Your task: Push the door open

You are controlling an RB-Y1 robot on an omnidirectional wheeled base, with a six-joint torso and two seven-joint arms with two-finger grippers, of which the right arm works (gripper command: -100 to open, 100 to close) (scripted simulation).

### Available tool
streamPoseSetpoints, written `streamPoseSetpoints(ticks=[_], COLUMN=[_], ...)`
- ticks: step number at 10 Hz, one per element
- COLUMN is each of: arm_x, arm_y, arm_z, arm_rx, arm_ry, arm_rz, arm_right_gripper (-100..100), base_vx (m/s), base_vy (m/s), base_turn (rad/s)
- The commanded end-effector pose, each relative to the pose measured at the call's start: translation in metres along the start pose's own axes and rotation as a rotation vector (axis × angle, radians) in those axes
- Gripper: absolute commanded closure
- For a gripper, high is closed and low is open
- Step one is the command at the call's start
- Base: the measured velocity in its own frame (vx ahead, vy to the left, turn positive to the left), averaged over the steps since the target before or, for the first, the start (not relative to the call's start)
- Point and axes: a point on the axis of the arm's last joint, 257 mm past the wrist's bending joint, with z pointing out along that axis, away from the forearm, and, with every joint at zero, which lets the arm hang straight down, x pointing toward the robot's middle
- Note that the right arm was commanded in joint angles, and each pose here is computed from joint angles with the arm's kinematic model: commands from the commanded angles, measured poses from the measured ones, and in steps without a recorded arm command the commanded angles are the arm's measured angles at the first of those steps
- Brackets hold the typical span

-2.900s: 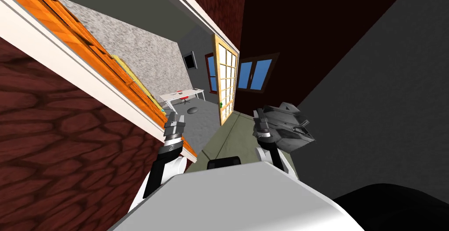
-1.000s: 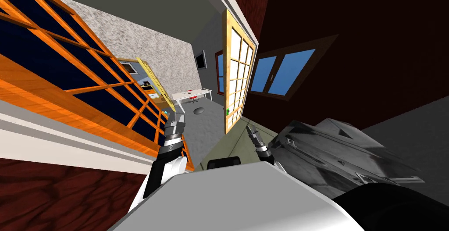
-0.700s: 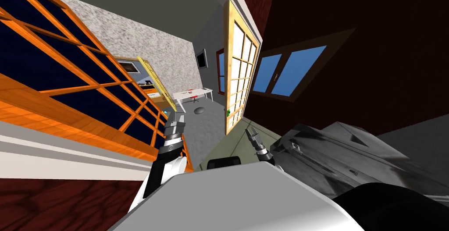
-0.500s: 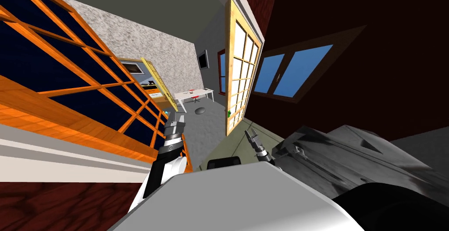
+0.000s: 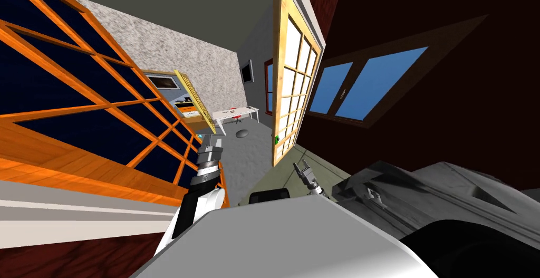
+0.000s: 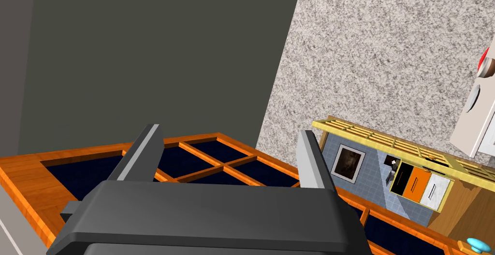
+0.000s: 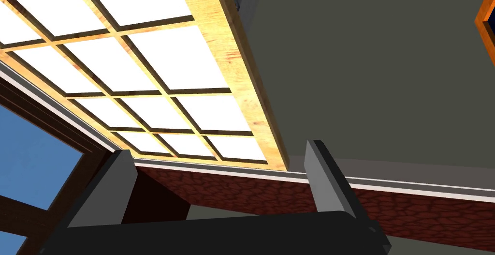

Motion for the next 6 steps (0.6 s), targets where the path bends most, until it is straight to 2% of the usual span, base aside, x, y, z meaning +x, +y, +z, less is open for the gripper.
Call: streamPoseSetpoints(ticks=[1,6], arm_x=[0.011,0.043], arm_y=[0.001,0.007], arm_z=[-0.0087,-0.0404], arm_rx=[-0.003,-0.018], arm_ry=[0.021,0.103], arm_rz=[-0.025,-0.106], arm_right_gripper=[-100,-100], base_vx=[0.119,0.125], base_vy=[-0.047,-0.051], base_turn=[0.067,0.09])
